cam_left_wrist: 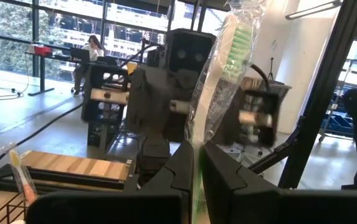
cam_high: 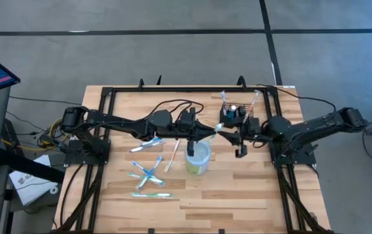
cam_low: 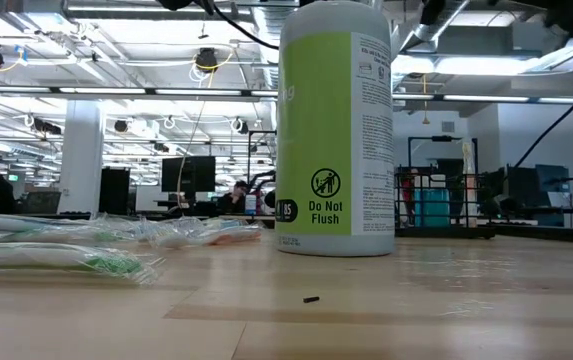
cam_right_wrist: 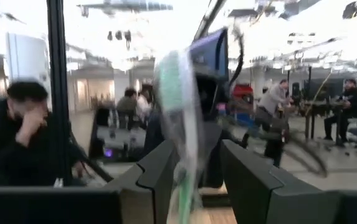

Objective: Pick & Place toothbrushing station
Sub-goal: Put the green toothbrush into the wire organizer

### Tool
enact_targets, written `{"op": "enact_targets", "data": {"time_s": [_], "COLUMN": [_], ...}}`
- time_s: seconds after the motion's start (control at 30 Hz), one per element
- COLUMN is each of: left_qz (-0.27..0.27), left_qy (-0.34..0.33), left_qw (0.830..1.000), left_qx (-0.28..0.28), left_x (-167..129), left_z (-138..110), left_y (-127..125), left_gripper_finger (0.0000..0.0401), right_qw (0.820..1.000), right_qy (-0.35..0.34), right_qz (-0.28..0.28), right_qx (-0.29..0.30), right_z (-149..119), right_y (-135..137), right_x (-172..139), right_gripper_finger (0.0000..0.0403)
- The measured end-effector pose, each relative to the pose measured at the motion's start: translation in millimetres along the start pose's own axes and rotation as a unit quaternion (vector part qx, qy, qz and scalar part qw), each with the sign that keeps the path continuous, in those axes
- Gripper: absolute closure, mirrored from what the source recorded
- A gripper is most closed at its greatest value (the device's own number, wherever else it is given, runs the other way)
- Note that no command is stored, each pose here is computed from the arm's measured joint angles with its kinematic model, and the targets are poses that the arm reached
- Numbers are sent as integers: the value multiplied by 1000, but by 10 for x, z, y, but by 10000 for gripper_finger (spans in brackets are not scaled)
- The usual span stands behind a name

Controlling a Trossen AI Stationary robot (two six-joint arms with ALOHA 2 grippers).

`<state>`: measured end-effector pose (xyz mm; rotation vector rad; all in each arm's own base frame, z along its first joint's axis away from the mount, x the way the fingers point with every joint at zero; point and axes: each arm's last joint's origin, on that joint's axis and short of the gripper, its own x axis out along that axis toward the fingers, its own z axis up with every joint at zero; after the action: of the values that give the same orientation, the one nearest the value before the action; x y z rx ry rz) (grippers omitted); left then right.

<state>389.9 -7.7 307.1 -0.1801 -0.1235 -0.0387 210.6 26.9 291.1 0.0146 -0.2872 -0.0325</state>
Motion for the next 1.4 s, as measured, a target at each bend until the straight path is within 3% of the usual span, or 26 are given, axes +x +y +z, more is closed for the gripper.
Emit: {"op": "enact_targets", "data": {"time_s": [0.33,0.67,0.83,1.03,1.4], "left_qz": [0,-5,-4,0,3], "left_qy": [2,8,8,8,6], "left_qw": [1000,1000,1000,1000,999], "left_qx": [0,10,10,12,34], "left_x": [-1,-2,-3,-7,-233], "left_z": [-7,-20,-22,-15,126], "left_y": [-2,-12,-10,-8,-23], "left_gripper_finger": [395,395,387,346,334], "right_qw": [999,997,997,997,992], "right_qy": [27,40,42,43,71], "right_qz": [4,16,16,15,-54], "right_qx": [-45,-58,-61,-68,-88], "right_z": [64,86,83,92,224], "right_y": [78,126,124,122,54], "right_x": [341,291,291,282,111], "right_gripper_finger": [296,394,396,398,401]}}
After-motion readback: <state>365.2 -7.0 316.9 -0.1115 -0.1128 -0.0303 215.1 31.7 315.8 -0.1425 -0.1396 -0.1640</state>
